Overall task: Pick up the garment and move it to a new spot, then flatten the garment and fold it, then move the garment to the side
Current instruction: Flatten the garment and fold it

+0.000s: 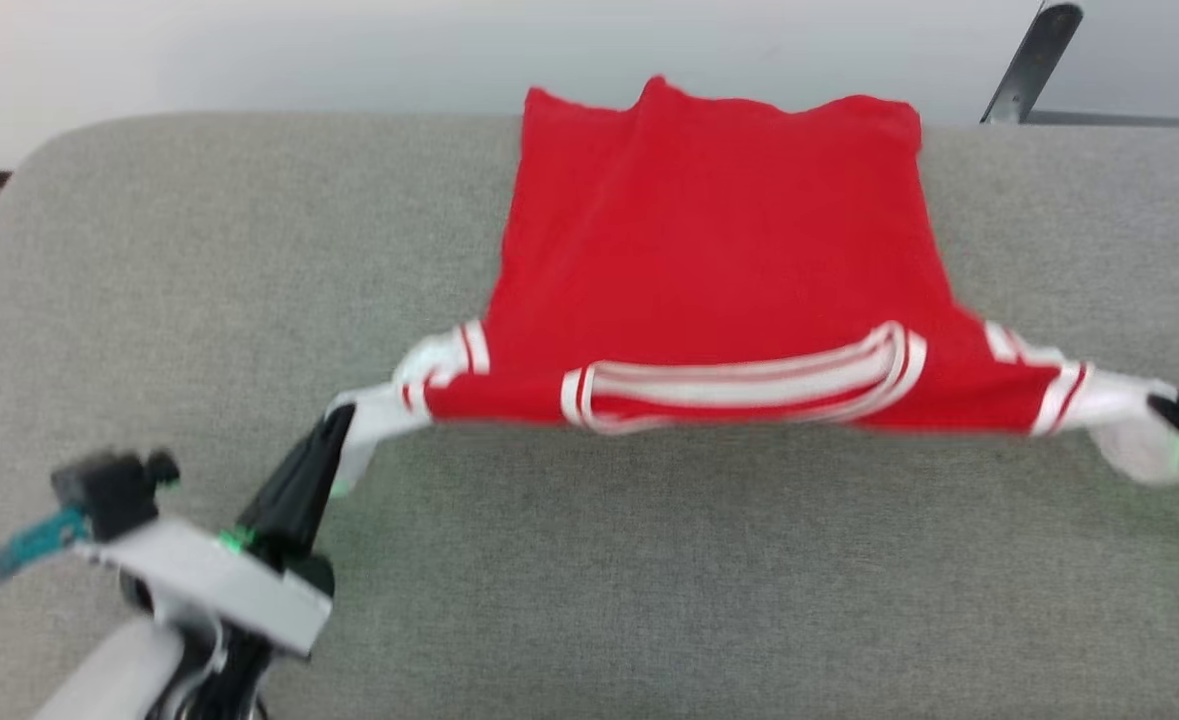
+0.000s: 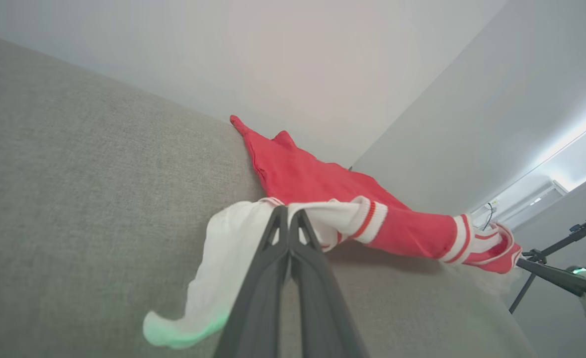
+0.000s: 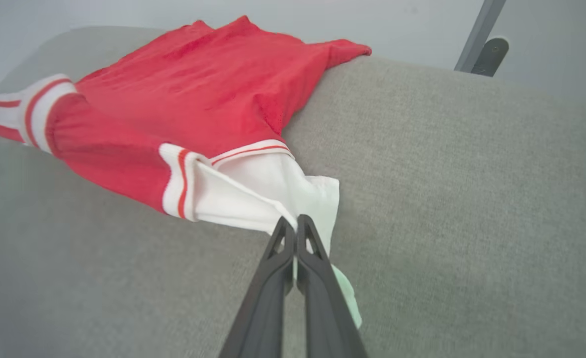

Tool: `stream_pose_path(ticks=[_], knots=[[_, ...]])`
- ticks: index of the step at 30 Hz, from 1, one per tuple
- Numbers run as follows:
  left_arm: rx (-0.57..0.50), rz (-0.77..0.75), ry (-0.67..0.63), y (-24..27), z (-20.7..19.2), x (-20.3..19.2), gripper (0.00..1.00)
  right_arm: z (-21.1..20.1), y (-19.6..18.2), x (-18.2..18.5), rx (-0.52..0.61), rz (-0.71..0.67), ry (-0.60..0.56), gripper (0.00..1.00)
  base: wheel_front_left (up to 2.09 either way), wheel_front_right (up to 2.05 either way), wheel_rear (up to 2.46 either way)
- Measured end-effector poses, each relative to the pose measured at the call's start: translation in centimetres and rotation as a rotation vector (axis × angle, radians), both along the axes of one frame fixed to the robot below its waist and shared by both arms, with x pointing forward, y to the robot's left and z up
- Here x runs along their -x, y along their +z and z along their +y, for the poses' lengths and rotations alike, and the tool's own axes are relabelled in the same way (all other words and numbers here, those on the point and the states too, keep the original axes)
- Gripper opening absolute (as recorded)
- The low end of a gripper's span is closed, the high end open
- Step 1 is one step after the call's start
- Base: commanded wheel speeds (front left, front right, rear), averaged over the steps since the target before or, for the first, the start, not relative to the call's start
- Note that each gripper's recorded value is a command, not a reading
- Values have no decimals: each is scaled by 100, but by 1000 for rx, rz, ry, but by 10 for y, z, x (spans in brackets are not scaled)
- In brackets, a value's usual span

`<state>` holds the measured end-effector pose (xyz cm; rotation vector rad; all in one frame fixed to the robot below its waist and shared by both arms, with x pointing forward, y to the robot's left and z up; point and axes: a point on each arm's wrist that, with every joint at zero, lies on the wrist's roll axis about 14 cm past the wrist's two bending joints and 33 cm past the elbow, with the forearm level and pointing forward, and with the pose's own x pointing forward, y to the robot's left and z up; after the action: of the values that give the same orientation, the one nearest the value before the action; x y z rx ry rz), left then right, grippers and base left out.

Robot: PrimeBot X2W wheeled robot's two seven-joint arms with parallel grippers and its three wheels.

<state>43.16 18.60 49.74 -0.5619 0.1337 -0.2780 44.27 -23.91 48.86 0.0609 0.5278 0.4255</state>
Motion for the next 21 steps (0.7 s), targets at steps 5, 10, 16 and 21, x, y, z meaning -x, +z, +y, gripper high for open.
stream_pose_path(ticks=[5, 10, 16, 21], knots=[[-9, 37, 5, -9, -1, 34, 0, -1, -2, 42, 29, 89, 58, 0, 0, 0, 0], [-18, 70, 24, -13, 1, 59, 0, 0, -5, 73, 33, 174, 100, 0, 0, 0, 0], [-54, 127, 23, -24, 0, 77, 0, 2, -10, 91, 33, 235, 130, 0, 0, 0, 0], [-46, 183, -1, -39, -10, 81, 0, 3, -25, 97, 78, 293, 162, 0, 0, 0, 0]])
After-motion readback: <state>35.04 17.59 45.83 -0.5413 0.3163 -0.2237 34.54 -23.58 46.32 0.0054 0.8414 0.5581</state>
